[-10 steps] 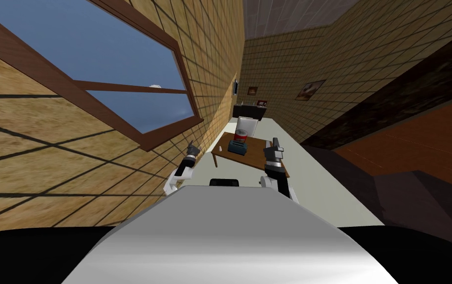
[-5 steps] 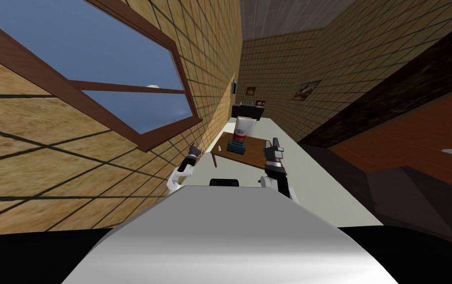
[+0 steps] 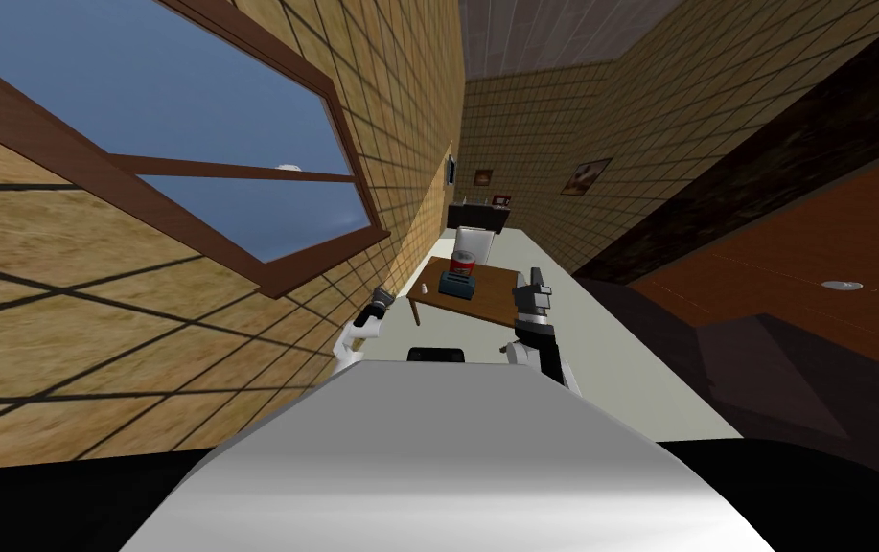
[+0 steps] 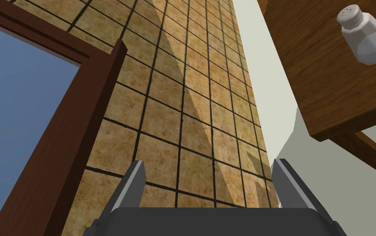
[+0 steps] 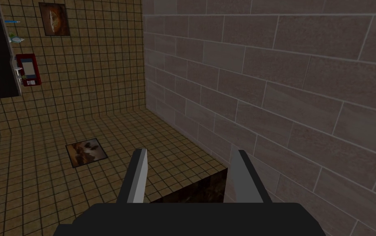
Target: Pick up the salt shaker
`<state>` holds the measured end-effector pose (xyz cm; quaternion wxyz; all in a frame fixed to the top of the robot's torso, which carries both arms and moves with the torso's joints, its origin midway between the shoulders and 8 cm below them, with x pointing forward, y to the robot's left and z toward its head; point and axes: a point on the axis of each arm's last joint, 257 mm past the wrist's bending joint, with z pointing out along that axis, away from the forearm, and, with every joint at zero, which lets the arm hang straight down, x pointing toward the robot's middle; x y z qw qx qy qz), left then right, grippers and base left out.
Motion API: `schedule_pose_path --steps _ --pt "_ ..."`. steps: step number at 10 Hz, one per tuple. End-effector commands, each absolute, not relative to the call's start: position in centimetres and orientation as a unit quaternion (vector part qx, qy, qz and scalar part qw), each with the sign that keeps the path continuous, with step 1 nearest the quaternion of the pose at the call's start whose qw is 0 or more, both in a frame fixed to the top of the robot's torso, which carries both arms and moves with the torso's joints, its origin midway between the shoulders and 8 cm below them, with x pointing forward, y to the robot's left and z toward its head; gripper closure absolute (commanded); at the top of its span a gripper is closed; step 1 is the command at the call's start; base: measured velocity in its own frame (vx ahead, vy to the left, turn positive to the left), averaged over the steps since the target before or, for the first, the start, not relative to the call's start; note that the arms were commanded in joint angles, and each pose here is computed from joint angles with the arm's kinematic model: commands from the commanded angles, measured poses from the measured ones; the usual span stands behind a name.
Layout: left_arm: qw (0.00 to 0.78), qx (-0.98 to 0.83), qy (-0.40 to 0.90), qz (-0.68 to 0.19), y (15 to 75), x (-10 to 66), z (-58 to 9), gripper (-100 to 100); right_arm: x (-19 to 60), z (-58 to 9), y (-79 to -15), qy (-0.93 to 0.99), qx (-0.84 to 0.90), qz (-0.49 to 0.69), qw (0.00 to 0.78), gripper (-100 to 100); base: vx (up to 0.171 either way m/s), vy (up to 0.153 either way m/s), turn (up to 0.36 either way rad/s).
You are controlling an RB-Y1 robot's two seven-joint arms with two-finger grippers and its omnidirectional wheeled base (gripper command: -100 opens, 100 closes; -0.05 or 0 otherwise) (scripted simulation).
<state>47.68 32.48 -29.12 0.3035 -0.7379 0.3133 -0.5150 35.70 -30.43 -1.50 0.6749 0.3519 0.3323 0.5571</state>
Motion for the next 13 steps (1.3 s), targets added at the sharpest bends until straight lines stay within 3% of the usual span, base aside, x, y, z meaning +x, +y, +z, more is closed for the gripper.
schedule_pose_path --steps 1,13 --pt "0.278 -0.764 0.297 -0.500 32.5 48.1 -31.1 -100 35.7 -1.5 -30.4 0.332 0.352 0.557 0.675 0 0.017 -0.020 -0.086" --pt "0.157 -0.887 0.214 -0.378 31.9 48.3 -41.0 -100 35.7 -1.5 -30.4 0.332 0.352 0.557 0.675 0 0.031 -0.014 -0.054"
